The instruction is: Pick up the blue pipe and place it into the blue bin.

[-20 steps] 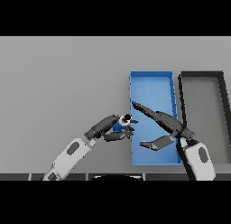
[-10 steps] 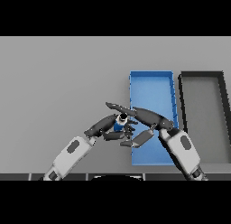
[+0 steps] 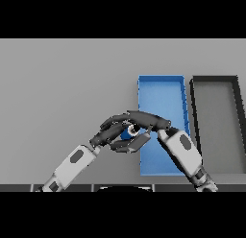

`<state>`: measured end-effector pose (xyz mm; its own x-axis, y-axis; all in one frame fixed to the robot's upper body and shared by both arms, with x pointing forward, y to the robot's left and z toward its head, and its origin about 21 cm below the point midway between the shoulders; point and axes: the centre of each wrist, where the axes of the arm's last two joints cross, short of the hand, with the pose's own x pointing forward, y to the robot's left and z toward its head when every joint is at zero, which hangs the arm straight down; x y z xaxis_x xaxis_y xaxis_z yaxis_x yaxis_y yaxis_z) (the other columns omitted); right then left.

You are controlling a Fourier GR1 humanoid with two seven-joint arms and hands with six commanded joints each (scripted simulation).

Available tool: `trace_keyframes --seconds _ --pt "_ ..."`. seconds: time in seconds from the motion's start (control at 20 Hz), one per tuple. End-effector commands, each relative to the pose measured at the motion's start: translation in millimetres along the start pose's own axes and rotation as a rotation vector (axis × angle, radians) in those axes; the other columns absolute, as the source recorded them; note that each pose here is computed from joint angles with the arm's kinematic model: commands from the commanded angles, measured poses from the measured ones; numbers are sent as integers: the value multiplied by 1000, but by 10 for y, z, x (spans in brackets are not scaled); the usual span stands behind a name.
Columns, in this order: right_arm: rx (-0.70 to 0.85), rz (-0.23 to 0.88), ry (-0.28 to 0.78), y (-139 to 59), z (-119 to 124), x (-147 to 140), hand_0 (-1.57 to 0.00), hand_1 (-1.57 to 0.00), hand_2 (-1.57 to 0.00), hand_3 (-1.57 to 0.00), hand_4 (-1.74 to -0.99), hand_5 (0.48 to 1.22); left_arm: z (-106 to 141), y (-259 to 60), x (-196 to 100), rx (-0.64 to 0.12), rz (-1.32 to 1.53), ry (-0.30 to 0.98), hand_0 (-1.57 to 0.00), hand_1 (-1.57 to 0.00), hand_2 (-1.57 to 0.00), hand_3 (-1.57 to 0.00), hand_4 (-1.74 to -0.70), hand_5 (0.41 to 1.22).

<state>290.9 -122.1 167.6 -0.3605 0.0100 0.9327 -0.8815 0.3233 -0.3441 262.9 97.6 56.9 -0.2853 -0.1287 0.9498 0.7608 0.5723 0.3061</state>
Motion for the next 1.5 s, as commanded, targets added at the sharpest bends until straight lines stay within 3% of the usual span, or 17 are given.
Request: trace_keyframes --seconds 0.0,0.05,0.1,0.2,0.35,0.45,0.55,0.65,0.7,0.75,0.85,1.0,1.25,1.45 --pt "15 1 -6 9 -4 34 -697 -714 -714 -562 -1453 551 10 -11 3 12 -5 -26 -879 -828 -796 -667 -1611 1221" --pt "31 -16 -4 23 -34 25 -872 -886 -886 -701 -1503 573 1 -30 -9 10 0 -31 -895 -867 -845 -656 -1637 1221" --pt "43 -47 -10 49 -52 13 -1012 -1023 -1023 -828 -1541 604 10 -45 -16 27 39 -55 -1030 -1008 -990 -623 -1658 1192" --pt "26 -80 -1 71 -60 -33 -1213 -1220 -1220 -1096 -1492 706 26 -59 -35 41 115 -91 -1225 -1211 -1199 -525 -1688 1203" --pt "-4 -66 -50 101 -77 -42 -1388 -1391 -1391 -1328 -1458 957 30 -67 -28 50 150 -103 -1394 -1386 -1381 -550 -1714 1212" --pt "-4 -20 -61 135 -43 -12 -1454 -1456 -1456 -1415 -1459 1052 5 -36 -33 40 123 -116 -1458 -1453 -1449 -591 -1724 1215" --pt "0 -9 -80 161 -33 -37 -1496 -1497 -1497 -1471 -1469 1113 -4 -43 -29 32 87 -105 -1498 -1453 -1493 -527 -1730 1217" --pt "5 -28 -70 187 -21 -24 -1523 -1524 -1524 -1507 -1473 1152 -18 -17 -40 21 75 -120 -1499 -1356 -1521 -505 -1734 1219" --pt "3 -48 -79 188 -43 -38 -1533 -1533 -1533 -1520 -1474 1166 13 14 -45 16 60 -122 -1426 -1220 -1350 -531 -1637 1219" --pt "0 -51 -83 193 -43 -30 -1540 -1541 -1541 -1530 -1477 1177 12 38 -41 0 50 -113 -1407 -1190 -1242 -518 -1544 1219" --pt "4 -32 -70 187 -49 -14 -1551 -1552 -1552 -1545 -1480 1193 16 28 -63 -32 45 -97 -979 -802 -819 -332 -1343 1220" --pt "4 -39 -90 222 -38 21 -1561 -1561 -1561 -1558 -1482 1206 33 72 -39 -81 19 -82 -501 -410 -419 -170 -1110 1184" --pt "-11 -61 -116 217 -17 -13 -1568 -1568 -1568 -1567 -1484 1216 32 99 -64 -42 -30 -16 -163 -134 -137 -55 -880 842" --pt "-25 -51 -102 209 -71 35 -1570 -1570 -1570 -1569 -1485 1219 48 98 -74 -21 -34 -18 -66 -54 -55 -22 -828 689"
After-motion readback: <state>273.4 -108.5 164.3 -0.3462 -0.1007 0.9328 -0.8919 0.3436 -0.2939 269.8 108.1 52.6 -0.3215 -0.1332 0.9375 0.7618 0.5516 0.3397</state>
